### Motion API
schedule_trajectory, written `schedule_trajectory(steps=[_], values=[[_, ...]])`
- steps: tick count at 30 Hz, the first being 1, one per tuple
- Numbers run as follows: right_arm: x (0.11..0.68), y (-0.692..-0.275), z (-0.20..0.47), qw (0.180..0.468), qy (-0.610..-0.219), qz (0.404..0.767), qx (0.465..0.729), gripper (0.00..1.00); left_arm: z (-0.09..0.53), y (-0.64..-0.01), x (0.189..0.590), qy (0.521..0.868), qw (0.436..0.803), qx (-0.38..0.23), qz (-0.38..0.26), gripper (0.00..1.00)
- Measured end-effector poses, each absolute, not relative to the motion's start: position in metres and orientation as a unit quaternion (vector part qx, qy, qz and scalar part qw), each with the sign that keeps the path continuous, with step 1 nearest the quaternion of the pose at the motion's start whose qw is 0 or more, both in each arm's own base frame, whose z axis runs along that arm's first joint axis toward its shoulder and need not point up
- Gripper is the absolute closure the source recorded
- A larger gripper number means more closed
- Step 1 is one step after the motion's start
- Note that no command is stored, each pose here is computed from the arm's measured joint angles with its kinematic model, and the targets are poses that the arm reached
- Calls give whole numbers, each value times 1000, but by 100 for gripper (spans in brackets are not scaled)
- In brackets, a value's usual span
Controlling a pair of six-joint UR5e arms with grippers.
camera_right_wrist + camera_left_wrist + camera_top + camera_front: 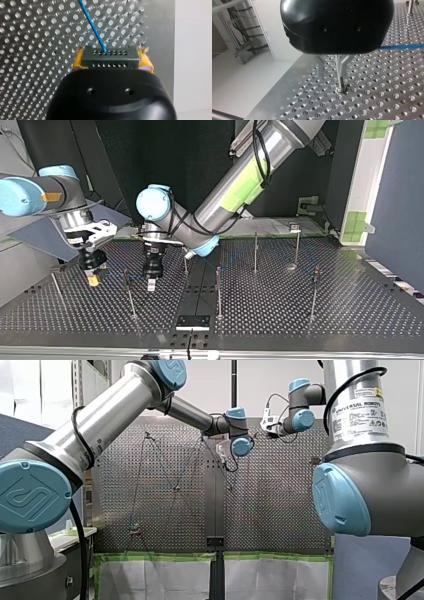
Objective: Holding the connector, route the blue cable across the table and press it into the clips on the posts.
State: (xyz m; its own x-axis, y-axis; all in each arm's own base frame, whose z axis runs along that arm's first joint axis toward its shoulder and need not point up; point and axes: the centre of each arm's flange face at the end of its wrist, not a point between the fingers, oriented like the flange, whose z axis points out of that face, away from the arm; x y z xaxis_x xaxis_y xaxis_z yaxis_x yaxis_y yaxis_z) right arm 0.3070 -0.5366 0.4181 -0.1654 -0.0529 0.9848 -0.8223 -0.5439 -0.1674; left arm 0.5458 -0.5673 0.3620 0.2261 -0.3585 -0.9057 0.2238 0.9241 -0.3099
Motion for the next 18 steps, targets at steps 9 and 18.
schedule_trajectory(steps=[9,18], values=[[307,-536,418,290,-379,663,577,100,361,-567,546,594,781,-56,-186,1],[307,-536,418,290,-379,663,577,100,361,-567,546,594,781,-56,-186,1]])
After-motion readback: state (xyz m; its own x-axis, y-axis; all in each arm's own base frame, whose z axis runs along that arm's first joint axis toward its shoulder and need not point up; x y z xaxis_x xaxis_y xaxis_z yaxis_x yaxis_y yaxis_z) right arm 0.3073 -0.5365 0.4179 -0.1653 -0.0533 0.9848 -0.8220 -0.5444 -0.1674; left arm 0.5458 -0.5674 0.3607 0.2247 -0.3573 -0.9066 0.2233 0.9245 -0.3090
